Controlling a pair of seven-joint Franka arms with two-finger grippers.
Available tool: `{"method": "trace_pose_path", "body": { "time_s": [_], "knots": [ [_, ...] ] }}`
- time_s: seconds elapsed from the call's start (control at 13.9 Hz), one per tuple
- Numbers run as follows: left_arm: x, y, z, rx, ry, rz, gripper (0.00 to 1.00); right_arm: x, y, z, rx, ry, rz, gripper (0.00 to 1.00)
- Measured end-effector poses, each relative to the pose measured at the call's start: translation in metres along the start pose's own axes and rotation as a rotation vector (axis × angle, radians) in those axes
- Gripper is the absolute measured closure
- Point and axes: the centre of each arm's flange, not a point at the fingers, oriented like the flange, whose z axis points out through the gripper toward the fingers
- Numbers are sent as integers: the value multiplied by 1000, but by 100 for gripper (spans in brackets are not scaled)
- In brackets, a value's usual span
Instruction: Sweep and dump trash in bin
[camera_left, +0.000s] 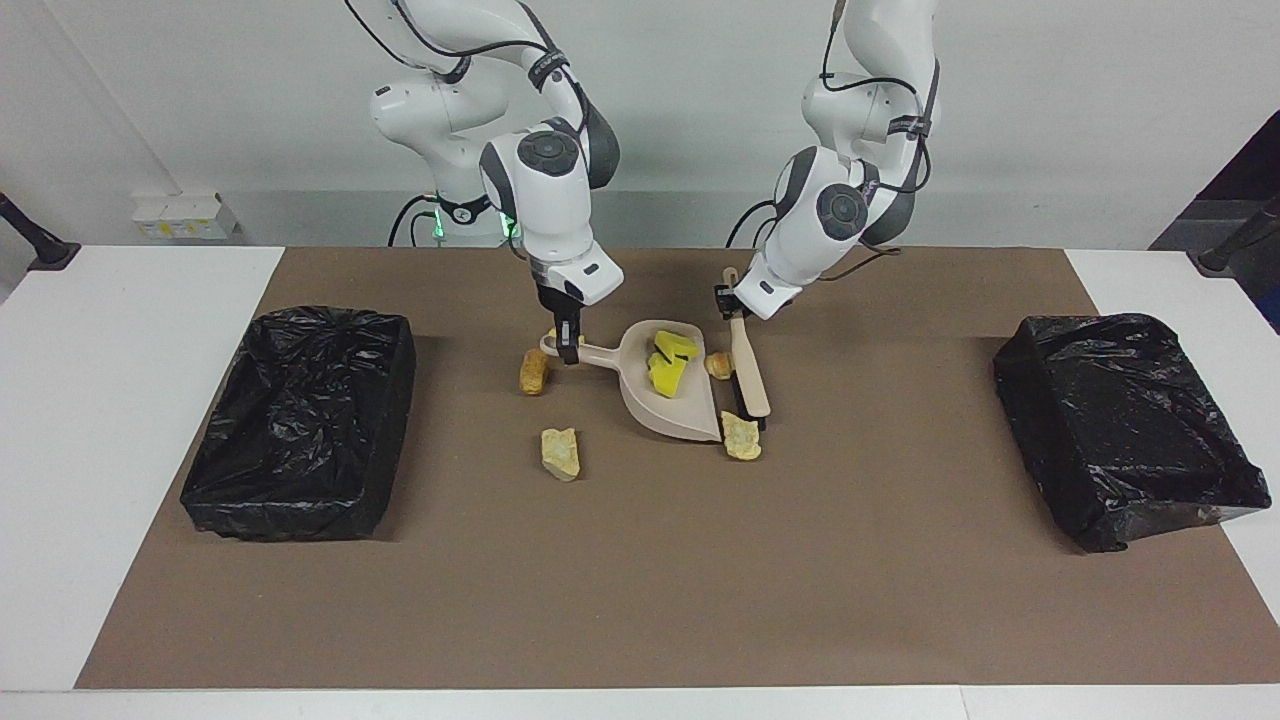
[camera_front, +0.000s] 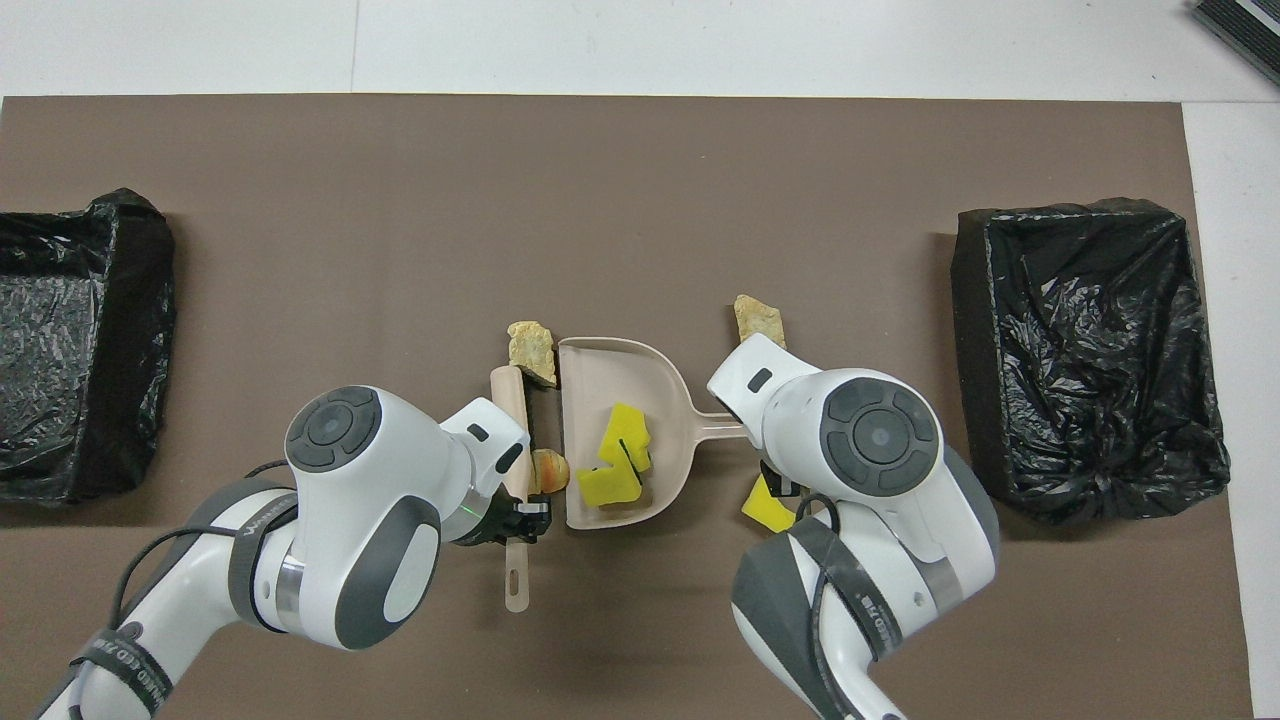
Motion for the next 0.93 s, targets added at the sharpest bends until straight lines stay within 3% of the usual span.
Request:
{"method": "trace_pose_path", "body": {
  "time_s": [0.36, 0.65, 0.93],
  "knots": [
    [-21, 50, -24, -49, -63, 66, 74, -24, 11, 5, 31, 44, 35, 67],
    [-21, 64, -59, -94, -43, 83, 74, -29, 16, 22, 68, 67, 76, 67],
    [15, 10, -80, 4, 37, 45, 74, -27, 20, 32, 66, 77, 83, 67]
  ]
}}
